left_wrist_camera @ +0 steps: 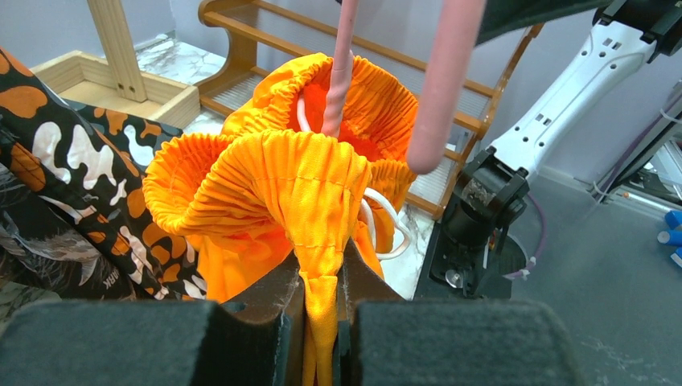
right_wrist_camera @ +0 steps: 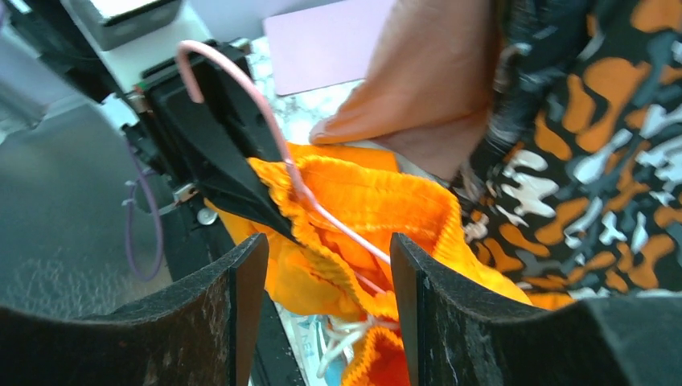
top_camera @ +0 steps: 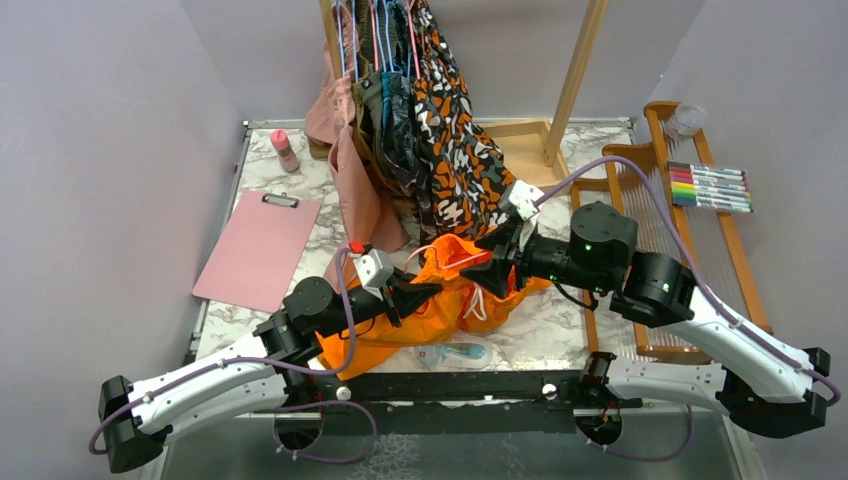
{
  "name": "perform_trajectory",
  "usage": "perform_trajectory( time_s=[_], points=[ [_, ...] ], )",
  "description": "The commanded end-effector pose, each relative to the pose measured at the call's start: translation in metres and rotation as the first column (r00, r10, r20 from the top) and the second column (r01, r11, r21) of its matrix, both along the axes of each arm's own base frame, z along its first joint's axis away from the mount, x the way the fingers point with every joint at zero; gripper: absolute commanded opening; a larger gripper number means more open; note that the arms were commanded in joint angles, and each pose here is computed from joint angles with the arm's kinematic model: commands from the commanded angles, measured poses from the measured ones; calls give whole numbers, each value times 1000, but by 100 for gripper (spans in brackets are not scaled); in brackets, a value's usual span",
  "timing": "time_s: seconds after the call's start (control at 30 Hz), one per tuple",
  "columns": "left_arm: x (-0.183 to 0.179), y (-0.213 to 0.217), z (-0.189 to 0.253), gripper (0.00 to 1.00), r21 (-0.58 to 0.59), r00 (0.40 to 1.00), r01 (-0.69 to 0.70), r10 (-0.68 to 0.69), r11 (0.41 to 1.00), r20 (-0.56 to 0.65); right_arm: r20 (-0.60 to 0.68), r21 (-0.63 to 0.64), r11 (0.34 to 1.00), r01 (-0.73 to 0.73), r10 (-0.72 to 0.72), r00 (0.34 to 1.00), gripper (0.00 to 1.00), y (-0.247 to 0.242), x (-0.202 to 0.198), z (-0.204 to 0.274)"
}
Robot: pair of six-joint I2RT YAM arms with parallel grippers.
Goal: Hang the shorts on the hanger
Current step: Adjust the shorts on the hanger.
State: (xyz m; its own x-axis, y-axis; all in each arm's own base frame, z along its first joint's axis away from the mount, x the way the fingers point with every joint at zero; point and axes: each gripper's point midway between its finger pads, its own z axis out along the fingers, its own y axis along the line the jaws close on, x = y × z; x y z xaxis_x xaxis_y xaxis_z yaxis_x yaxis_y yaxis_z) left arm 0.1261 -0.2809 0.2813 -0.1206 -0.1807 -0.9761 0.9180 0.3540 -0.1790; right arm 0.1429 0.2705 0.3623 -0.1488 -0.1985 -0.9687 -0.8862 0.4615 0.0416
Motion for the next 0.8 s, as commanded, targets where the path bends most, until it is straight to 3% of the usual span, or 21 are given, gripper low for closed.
perform_trajectory(
  time_s=[0.0,0.3,0.4,0.57,0.77],
  points=[
    [-8,0,16,0,-36,998,43,-42,998,41,77,82,972,-220,214,974,60,33,-22,18],
    [-8,0,16,0,-32,998,47,-46,998,38,85,118,945,-306,297,951,57,70,-19,17],
    [-7,1,14,0,-24,999,40,-39,999,34,75,123,947,-297,290,954,41,76,-15,12],
    [-7,4,12,5,-14,999,28,-28,999,32,76,116,967,-225,217,973,3,75,-1,7],
    [-8,13,7,27,11,1000,10,-10,1000,23,105,120,982,-145,133,986,1,62,9,10]
  ],
)
